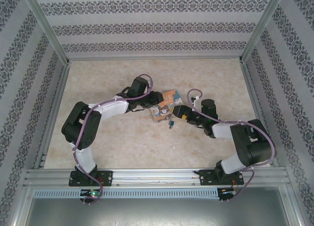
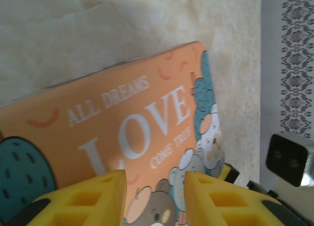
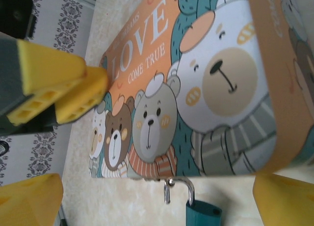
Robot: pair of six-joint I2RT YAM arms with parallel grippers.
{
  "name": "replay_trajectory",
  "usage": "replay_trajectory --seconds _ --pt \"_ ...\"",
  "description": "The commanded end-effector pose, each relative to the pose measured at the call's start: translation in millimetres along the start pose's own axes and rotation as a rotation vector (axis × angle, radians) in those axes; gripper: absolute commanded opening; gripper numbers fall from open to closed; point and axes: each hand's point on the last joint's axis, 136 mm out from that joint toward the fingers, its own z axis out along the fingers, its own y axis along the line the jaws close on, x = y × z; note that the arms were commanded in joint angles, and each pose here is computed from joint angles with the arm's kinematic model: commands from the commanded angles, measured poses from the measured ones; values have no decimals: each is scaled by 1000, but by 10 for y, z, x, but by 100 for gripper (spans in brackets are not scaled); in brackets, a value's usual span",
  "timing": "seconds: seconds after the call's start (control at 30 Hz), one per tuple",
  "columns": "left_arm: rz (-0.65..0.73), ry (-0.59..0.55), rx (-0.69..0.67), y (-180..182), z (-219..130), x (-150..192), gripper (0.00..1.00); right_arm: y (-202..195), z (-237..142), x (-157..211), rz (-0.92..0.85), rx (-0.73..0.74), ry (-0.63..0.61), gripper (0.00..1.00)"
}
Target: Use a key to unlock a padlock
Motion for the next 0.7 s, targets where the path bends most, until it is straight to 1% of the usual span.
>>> replay_trajectory --seconds 0.0,0.1,0.27,0.37,0.47,0.57,0.67 --pt "-17 46 -41 118 -49 62 35 112 56 -183 -69 -32 -40 98" --pt "-18 57 -76 235 -74 134 35 110 97 -250 -82 -33 -54 98" --pt "-33 66 -85 322 -104 213 35 130 198 -325 -114 -46 -47 98" --pt "-42 59 -78 329 -127 218 35 102 226 -366 -93 -37 -54 99" --pt "-40 45 -66 296 -163 197 35 112 158 -377 -101 -28 -89 99" --pt "-40 38 -57 268 -188 181 35 90 62 -303 -111 -9 -90 97" --pt "-39 36 -55 258 -194 178 35 62 -38 -198 -115 -3 -76 93"
